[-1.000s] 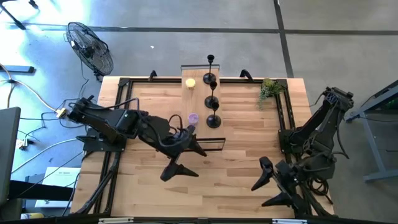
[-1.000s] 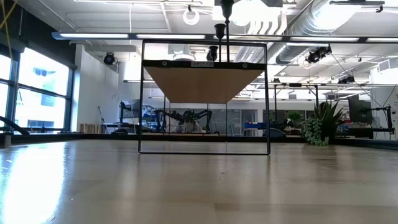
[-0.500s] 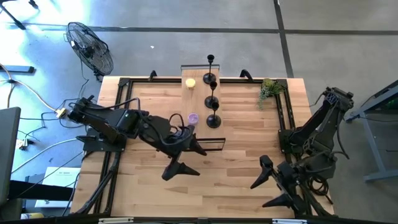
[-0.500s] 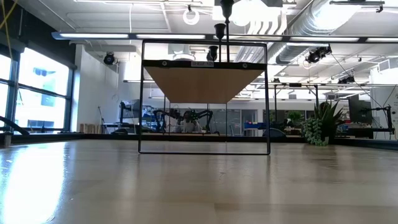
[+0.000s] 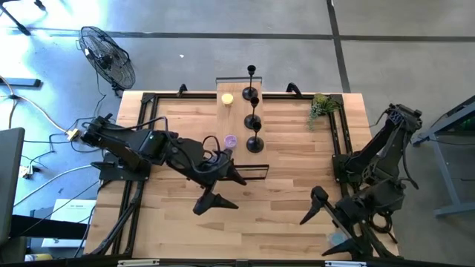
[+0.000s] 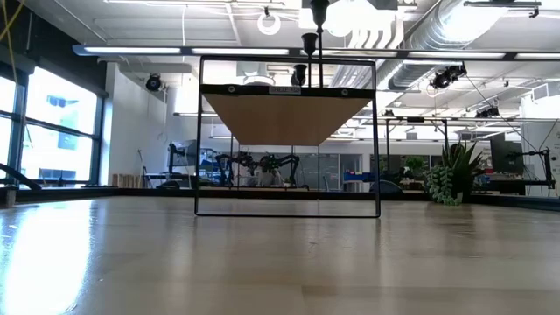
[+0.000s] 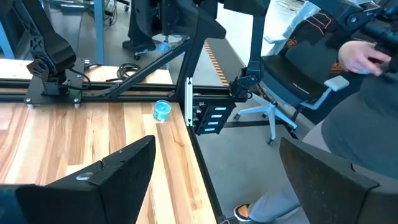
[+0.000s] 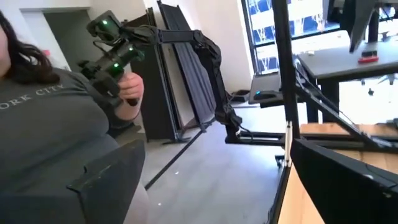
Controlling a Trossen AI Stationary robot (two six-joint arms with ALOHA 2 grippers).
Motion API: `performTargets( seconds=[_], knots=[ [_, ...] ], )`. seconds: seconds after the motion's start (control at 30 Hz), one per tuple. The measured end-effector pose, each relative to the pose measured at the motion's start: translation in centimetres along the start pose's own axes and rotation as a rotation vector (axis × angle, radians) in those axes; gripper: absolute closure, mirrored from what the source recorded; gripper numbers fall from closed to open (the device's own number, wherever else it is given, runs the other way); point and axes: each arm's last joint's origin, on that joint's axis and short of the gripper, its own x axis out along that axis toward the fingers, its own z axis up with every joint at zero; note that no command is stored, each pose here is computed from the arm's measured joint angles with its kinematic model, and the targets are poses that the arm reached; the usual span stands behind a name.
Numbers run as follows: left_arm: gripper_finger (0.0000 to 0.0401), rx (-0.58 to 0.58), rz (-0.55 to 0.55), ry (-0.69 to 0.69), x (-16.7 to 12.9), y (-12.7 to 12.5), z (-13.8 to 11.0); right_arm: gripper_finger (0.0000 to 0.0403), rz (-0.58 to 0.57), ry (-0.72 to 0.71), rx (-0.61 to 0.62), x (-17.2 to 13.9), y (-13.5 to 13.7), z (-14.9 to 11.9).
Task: Pick & Place candle stick holders
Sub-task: Put the blue scented candle on the shelf aligned with the scented candle on the shelf
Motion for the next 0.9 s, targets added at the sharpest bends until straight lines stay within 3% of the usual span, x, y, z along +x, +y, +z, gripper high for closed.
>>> performTargets(
  seconds=[0.23, 0.33, 0.57, 0.8, 0.9],
  knots=[
    [0.0064, -0.001, 0.009, 0.033, 0.0, 0.1, -0.3, 0.0008, 0.035, 0.002, 0.021, 0.0, 0.1, 0.1],
    [0.0064, 0.004, 0.011, 0.04, 0.0, 0.1, -0.4, 0.0008, 0.019, -0.001, -0.075, -0.4, -0.1, 0.3],
    [0.0064, 0.033, 0.011, 0.041, 0.0, 0.1, -0.4, 0.0009, -0.272, 0.03, -0.027, -3.6, -1.7, 1.2],
    [0.0064, 0.03, 0.022, 0.081, -0.1, 0.2, -0.8, 0.0005, -0.307, 0.2, 0.036, -4.3, -1.1, 4.2],
    [0.0064, 0.029, 0.027, 0.096, -0.1, 0.3, -0.9, 0.0005, -0.313, 0.344, 0.085, -3.7, -0.2, 5.6]
  ],
)
